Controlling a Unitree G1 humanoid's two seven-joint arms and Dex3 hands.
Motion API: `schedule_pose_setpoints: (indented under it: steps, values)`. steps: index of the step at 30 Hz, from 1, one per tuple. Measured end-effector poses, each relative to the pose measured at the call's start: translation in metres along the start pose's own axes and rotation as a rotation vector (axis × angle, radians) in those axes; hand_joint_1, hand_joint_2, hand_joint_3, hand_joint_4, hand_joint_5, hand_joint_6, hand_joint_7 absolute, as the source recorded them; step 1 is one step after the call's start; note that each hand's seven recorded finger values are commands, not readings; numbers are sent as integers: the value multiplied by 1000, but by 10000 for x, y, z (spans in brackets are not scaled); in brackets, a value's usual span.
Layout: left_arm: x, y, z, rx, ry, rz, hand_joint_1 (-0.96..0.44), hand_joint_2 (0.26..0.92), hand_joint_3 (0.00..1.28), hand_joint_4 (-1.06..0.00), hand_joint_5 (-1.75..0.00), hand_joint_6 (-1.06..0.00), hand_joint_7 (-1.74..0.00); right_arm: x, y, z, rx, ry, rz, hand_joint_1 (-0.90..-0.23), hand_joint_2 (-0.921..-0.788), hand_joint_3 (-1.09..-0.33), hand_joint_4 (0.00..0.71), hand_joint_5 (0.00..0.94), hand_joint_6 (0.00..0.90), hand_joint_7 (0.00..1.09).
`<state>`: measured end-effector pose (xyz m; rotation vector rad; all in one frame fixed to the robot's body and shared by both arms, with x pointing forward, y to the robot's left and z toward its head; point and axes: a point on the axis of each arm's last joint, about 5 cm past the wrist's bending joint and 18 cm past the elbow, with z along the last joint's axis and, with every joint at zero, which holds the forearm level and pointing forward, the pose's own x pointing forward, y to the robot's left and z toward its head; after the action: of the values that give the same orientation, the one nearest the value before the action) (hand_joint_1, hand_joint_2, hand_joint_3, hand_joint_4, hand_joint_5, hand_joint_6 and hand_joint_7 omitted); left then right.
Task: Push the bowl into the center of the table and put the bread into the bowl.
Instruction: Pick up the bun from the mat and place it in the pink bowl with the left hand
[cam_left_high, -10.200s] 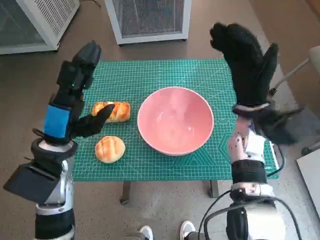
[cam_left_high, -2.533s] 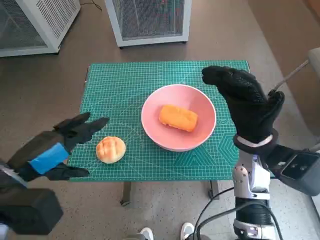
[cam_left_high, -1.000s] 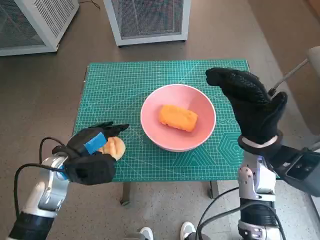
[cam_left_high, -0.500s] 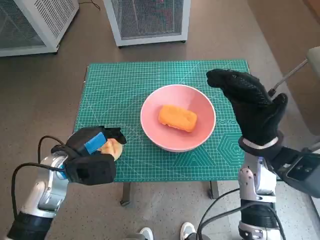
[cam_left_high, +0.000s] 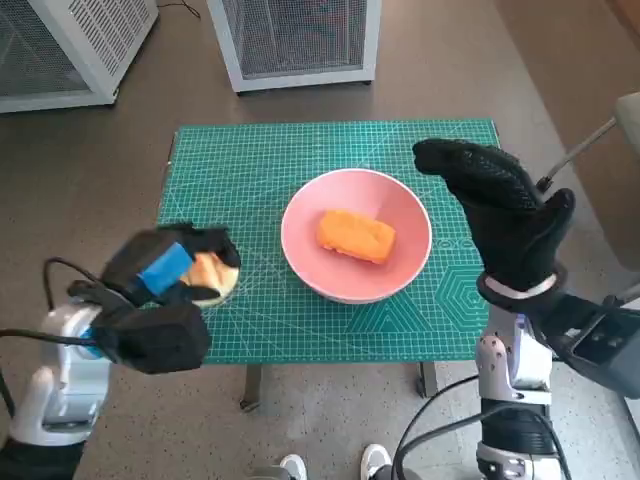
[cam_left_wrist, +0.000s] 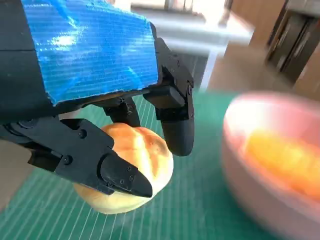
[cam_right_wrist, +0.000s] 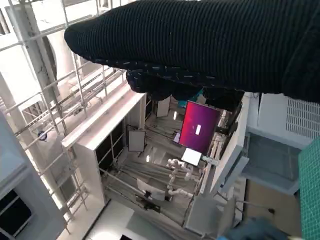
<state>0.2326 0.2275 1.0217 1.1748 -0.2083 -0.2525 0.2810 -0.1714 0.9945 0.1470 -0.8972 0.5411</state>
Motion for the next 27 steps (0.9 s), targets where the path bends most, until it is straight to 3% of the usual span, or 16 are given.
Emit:
schedule_pose_setpoints:
  steps: [14,27]
  values:
    - [74,355,412,29,-191,240,1,919,22,-780,-1064,-645,-1150,-8,-3,-12,2,6,-3,-544,-921,-546,401,7,4,615]
    - [445,384,901,17,-419,199,2,914,12,-803,-1033,-666,-1132,-18,-9,-21,1,11,0,-548,-921,-546,403,6,4,620]
